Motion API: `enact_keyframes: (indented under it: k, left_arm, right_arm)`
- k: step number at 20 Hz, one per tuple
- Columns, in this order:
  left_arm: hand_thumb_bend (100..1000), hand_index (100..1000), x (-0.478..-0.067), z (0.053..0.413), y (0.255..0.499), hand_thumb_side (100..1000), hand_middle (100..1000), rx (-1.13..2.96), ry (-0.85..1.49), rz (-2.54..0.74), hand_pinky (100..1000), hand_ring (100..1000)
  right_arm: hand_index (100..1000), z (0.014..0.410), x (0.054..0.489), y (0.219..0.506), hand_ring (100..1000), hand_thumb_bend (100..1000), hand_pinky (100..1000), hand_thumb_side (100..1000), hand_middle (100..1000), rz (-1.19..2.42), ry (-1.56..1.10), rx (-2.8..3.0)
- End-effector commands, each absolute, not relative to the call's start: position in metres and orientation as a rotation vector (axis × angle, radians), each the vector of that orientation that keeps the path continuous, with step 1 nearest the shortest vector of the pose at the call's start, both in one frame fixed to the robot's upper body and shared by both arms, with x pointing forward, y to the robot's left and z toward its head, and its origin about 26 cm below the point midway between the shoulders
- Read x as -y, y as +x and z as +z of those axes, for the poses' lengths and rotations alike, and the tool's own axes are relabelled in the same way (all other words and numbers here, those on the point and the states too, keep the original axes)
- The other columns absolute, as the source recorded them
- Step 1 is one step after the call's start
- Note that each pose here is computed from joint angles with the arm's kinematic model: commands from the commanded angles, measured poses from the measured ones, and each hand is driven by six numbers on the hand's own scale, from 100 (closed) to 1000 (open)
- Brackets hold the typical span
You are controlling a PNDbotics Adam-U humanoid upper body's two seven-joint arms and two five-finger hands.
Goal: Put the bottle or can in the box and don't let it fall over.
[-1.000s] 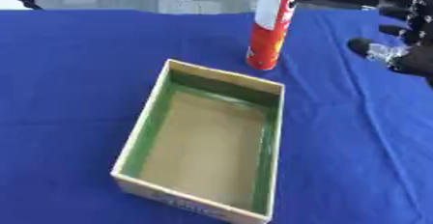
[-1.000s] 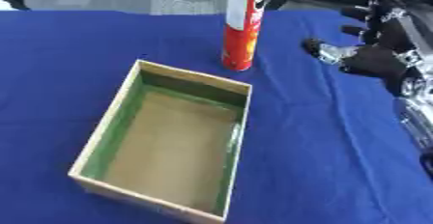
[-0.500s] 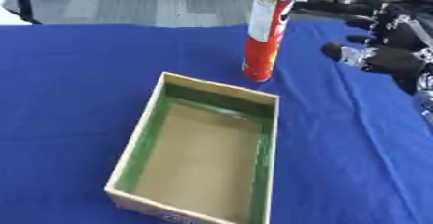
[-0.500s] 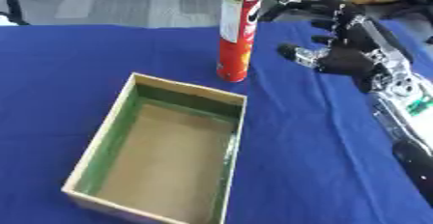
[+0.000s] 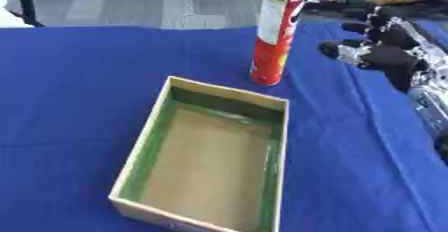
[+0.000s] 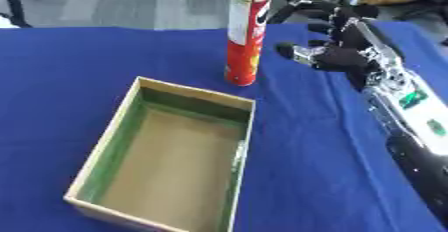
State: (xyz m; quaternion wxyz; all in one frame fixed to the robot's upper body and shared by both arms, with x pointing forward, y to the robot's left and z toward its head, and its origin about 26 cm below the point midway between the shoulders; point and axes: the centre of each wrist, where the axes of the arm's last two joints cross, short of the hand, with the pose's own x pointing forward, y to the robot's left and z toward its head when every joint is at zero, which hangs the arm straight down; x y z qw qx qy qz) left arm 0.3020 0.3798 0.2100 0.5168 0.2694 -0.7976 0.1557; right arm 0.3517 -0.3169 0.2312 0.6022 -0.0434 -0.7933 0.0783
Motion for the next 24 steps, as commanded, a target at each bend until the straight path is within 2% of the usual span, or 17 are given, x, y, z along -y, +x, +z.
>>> enact_keyframes:
  k: [1, 20, 21, 22, 24]
  left_arm:
    - [759, 819, -0.382, 0.220, 0.301, 515, 783, 1.939, 0.660, 0.362, 747, 791]
    - [735, 814, -0.379, 0.219, 0.303, 527, 783, 1.935, 0.640, 0.360, 745, 790]
    - [735, 814, -0.378, 0.220, 0.303, 527, 783, 1.935, 0.640, 0.360, 745, 790]
    - [735, 814, -0.378, 0.220, 0.303, 528, 783, 1.936, 0.638, 0.359, 745, 790]
    - [735, 815, -0.377, 0.220, 0.303, 528, 783, 1.938, 0.635, 0.357, 745, 790]
  right_arm:
    - [947, 0.237, 0.317, 0.359, 934, 660, 883, 100, 898, 0.174, -0.091, 1.845]
    - [949, 0.241, 0.306, 0.398, 942, 666, 885, 100, 897, 0.133, -0.037, 1.886]
    - [948, 0.242, 0.305, 0.399, 943, 695, 885, 100, 897, 0.134, -0.035, 1.888]
    - [948, 0.243, 0.305, 0.400, 943, 667, 885, 100, 897, 0.134, -0.033, 1.893]
    - [948, 0.247, 0.303, 0.403, 944, 665, 885, 100, 897, 0.131, -0.030, 1.900]
